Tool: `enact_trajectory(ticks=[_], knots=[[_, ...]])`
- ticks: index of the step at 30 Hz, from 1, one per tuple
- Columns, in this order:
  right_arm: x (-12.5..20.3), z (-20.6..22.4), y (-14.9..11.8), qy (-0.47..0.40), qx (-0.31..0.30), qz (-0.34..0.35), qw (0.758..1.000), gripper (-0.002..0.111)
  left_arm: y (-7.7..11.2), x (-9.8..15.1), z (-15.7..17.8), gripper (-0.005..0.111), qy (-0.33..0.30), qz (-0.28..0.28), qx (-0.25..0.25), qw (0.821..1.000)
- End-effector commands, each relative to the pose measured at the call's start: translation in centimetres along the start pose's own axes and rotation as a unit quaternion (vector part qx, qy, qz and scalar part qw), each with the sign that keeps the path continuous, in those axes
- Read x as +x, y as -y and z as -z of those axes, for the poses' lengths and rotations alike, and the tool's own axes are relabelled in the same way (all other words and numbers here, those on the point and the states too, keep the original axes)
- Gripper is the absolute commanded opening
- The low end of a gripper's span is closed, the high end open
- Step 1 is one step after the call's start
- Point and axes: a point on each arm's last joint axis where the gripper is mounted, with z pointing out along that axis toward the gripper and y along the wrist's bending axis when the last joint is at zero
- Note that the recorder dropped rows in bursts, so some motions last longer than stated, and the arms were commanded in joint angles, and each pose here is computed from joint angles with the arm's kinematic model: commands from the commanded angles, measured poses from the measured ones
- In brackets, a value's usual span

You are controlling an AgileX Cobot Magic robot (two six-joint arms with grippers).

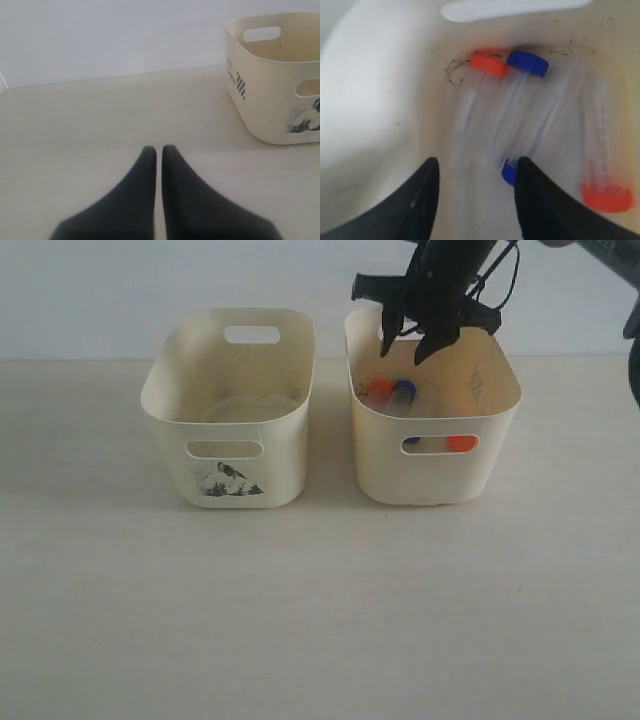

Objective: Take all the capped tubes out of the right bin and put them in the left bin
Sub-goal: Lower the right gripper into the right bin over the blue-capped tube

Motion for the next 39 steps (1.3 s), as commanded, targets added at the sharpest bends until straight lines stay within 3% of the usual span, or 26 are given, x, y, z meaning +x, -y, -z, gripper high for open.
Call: enact_trajectory(ticks=[1, 12, 17, 25, 39], knots=[[0.1, -1.7, 0.7, -0.008, 0.027, -0.003, 1.0, 0.046, 0.0, -0.2, 0.0, 0.004, 0.007, 0.011, 0.001, 1.0], [0.8, -3.9, 0.7, -0.019, 0.059, -0.003, 0.998, 0.046, 0.0, -0.2, 0.0, 0.004, 0.007, 0.011, 0.001, 1.0], [1.1, -4.0, -0.1, -0.01, 0.083, 0.013, 0.996, 0.062, 0.0, -0.2, 0.0, 0.004, 0.007, 0.011, 0.001, 1.0], [1.0, -4.0, 0.2, 0.003, 0.107, -0.024, 0.994, 0.062, 0.0, -0.2, 0.0, 0.004, 0.007, 0.011, 0.001, 1.0], [2.1, -8.3, 1.3, -0.033, 0.125, -0.052, 0.99, 0.062, 0.0, -0.2, 0.0, 0.004, 0.007, 0.011, 0.001, 1.0]])
